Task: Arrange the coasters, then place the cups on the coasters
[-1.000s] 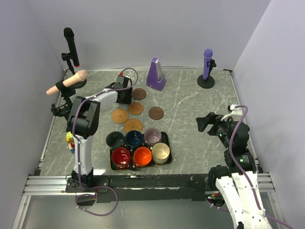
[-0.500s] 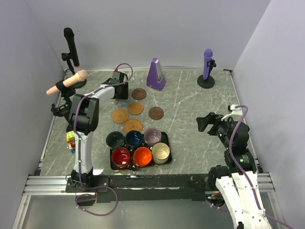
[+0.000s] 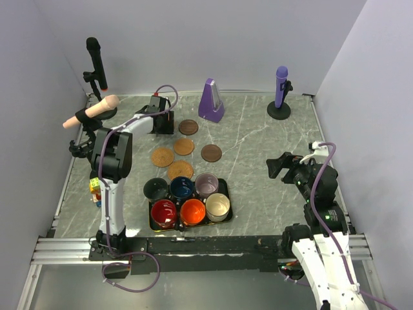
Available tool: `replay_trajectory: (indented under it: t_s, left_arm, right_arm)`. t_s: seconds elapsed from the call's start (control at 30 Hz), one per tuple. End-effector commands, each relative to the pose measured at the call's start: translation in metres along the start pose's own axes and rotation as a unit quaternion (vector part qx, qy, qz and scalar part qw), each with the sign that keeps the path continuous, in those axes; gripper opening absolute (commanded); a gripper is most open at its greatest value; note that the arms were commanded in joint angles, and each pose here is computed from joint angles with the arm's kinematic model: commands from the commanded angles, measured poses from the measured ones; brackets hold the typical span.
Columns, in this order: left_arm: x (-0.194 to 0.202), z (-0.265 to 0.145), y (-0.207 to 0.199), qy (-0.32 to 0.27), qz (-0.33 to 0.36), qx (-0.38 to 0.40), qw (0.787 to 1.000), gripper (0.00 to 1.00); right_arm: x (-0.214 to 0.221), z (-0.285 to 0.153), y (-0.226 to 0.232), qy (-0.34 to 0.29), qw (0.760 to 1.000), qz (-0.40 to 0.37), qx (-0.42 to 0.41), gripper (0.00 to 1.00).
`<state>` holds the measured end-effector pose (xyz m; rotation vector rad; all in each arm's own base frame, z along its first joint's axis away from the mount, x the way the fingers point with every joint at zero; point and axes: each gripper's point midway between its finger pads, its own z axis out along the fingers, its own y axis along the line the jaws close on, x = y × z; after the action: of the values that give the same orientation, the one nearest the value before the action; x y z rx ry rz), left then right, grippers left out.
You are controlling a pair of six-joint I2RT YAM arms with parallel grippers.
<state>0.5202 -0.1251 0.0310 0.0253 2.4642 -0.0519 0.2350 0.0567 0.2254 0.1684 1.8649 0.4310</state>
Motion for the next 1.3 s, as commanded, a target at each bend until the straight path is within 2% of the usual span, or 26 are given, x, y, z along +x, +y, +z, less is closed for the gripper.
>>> replay_trajectory:
  t_s: [0.0,0.13,0.27,0.37,0.63,0.87,1.13,1.27]
  left_arm:
    - [-0.048,-0.057,-0.021,-0.073,0.006,0.04,0.996,0.75]
    - [-0.069,-0.093,-0.043,-0.128,0.023,0.063,0.989,0.83]
    - [-0.068,-0.101,-0.073,-0.129,0.045,0.088,0.987,0.86]
    - [-0.063,-0.091,-0.093,-0.109,0.054,0.069,0.99,0.85]
    - [-0.055,-0.055,-0.155,-0.078,0.069,0.085,0.991,0.79]
    - [-0.043,-0.021,-0.165,-0.055,0.09,0.081,0.991,0.75]
    - [-0.03,-0.005,-0.163,-0.047,0.111,0.072,0.99,0.74]
    - [-0.019,0.0,-0.162,-0.028,0.112,0.076,0.99,0.67]
  right_arm:
    - [-0.025,-0.007,0.008,-0.031,0.999,-0.007,-0.007,0.98]
    - [-0.026,-0.007,0.01,-0.032,0.999,-0.005,-0.011,0.97]
    - [-0.027,-0.007,0.012,-0.035,0.999,-0.005,-0.016,0.97]
    - [-0.026,-0.008,0.012,-0.033,0.999,-0.008,-0.017,0.98]
    - [-0.028,-0.015,0.011,-0.041,0.999,-0.015,-0.013,0.98]
    - [-0.026,-0.016,0.01,-0.036,0.999,-0.019,-0.011,0.98]
    - [-0.025,-0.013,0.01,-0.03,0.999,-0.02,-0.013,0.98]
    - [-0.025,-0.014,0.011,-0.031,0.999,-0.02,-0.013,0.98]
